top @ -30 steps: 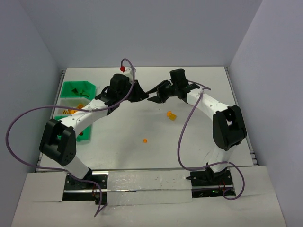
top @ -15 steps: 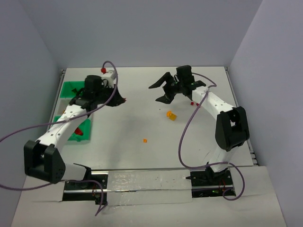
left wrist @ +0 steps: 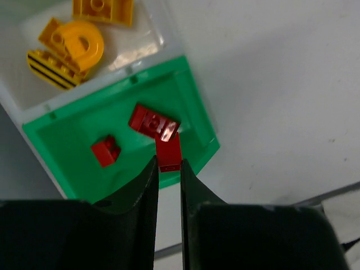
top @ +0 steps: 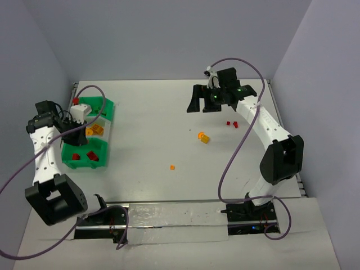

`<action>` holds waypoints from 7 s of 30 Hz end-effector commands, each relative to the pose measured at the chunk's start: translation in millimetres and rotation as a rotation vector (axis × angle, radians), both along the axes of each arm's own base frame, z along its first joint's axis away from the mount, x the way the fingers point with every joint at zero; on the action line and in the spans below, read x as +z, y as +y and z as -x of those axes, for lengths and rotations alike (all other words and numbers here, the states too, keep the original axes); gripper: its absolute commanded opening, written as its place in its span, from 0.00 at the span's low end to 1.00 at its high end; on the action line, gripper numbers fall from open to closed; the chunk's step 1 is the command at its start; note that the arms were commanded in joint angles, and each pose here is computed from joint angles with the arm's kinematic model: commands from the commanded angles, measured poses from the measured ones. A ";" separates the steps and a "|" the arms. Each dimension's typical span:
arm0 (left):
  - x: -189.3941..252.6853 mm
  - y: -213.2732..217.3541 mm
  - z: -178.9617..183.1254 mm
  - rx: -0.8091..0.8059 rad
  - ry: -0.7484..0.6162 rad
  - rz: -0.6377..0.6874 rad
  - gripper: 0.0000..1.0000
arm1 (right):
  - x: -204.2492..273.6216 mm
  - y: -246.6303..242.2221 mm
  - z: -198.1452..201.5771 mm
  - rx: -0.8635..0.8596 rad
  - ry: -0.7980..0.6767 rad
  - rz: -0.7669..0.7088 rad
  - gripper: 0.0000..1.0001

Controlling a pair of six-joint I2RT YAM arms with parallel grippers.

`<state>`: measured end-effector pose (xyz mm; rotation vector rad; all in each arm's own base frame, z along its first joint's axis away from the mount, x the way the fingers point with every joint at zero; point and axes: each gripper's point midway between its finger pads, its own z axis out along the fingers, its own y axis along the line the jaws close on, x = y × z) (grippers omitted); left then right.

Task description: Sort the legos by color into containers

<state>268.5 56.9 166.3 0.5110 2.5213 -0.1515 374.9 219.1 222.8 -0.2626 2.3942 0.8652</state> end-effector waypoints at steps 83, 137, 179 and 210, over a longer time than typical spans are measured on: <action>-131.1 -357.7 55.3 -1.262 -0.011 0.161 0.58 | -67.7 -174.9 25.8 -0.116 0.052 0.307 1.00; -122.1 -337.2 39.7 -0.986 0.036 -0.022 0.67 | -76.0 -171.6 27.4 -0.084 0.109 0.275 1.00; -146.6 -336.9 54.3 -1.013 0.091 -0.070 0.09 | -84.1 -173.1 30.4 -0.075 0.137 0.274 1.00; -50.7 5.3 -134.5 0.001 -0.037 -0.087 0.04 | -83.6 -162.8 29.5 -0.045 0.136 0.241 1.00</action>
